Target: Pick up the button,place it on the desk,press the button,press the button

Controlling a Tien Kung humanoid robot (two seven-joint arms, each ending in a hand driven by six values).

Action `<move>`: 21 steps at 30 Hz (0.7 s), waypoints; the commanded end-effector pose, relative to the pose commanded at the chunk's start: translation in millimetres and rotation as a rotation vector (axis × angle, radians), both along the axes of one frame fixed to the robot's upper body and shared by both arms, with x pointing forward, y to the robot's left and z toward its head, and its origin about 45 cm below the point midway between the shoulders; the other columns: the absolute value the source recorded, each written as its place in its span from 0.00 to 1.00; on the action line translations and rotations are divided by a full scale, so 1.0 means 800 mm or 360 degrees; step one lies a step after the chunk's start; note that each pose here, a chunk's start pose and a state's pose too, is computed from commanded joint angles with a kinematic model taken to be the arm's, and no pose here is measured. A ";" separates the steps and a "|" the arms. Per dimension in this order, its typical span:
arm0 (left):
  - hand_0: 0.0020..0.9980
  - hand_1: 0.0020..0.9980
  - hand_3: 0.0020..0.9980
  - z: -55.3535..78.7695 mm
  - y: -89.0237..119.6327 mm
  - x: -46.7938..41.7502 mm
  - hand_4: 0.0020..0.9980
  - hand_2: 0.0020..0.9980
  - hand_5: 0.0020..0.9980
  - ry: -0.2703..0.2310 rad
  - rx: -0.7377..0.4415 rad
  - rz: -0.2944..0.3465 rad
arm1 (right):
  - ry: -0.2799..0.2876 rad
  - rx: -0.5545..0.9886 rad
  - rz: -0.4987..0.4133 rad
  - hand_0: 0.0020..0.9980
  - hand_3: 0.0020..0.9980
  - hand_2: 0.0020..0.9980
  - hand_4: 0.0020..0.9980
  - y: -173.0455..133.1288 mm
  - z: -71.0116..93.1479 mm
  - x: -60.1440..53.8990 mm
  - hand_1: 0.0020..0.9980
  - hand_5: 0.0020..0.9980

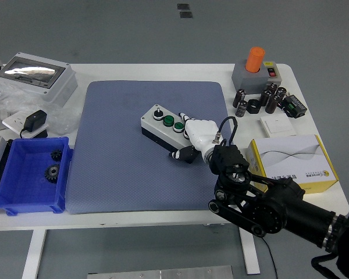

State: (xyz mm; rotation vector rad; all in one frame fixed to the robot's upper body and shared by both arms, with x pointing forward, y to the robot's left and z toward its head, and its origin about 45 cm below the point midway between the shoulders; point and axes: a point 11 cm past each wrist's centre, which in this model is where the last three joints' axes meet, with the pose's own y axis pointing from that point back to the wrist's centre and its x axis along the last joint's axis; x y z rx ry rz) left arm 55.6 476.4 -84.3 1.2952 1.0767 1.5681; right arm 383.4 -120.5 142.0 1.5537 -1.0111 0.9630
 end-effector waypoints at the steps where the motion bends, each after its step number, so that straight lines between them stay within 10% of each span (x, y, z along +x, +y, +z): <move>1: 0.71 0.70 0.83 0.000 0.000 0.000 0.69 0.69 0.88 -0.0001 0.0000 0.0000 | -0.0001 -0.0002 -0.0001 0.19 1.00 0.57 0.88 0.000 0.000 0.000 0.40 0.29; 7: 0.71 0.70 0.83 0.000 0.001 0.001 0.69 0.69 0.88 -0.0018 0.0005 -0.0004 | -0.0037 -0.0010 -0.0001 0.19 1.00 0.57 0.88 -0.001 0.000 0.001 0.40 0.29; 8: 0.71 0.70 0.82 0.000 0.001 0.002 0.70 0.69 0.87 -0.0021 0.0006 -0.0005 | -0.0049 -0.0008 0.0000 0.12 0.81 0.44 0.55 -0.001 0.001 0.001 0.33 0.22; 13: 0.71 0.70 0.82 0.000 0.001 0.003 0.70 0.69 0.87 -0.0035 0.0009 -0.0011 | -0.0064 -0.0012 0.0010 0.12 0.81 0.44 0.55 -0.001 0.002 0.002 0.33 0.22; 14: 0.71 0.69 0.82 0.000 0.001 0.003 0.70 0.69 0.87 -0.0038 0.0011 -0.0012 | -0.0068 -0.0012 0.0013 0.07 0.55 0.37 0.39 -0.001 0.002 0.002 0.27 0.06; 19: 0.71 0.69 0.82 0.000 0.002 0.003 0.70 0.69 0.87 -0.0048 0.0020 -0.0016 | -0.0103 -0.0007 0.0021 0.07 0.55 0.37 0.39 -0.001 0.005 0.003 0.27 0.06; 21: 0.71 0.69 0.82 0.000 0.002 0.003 0.70 0.69 0.86 -0.0050 0.0023 -0.0017 | -0.0117 -0.0002 0.0026 0.04 0.44 0.35 0.22 -0.001 0.006 0.003 0.23 0.00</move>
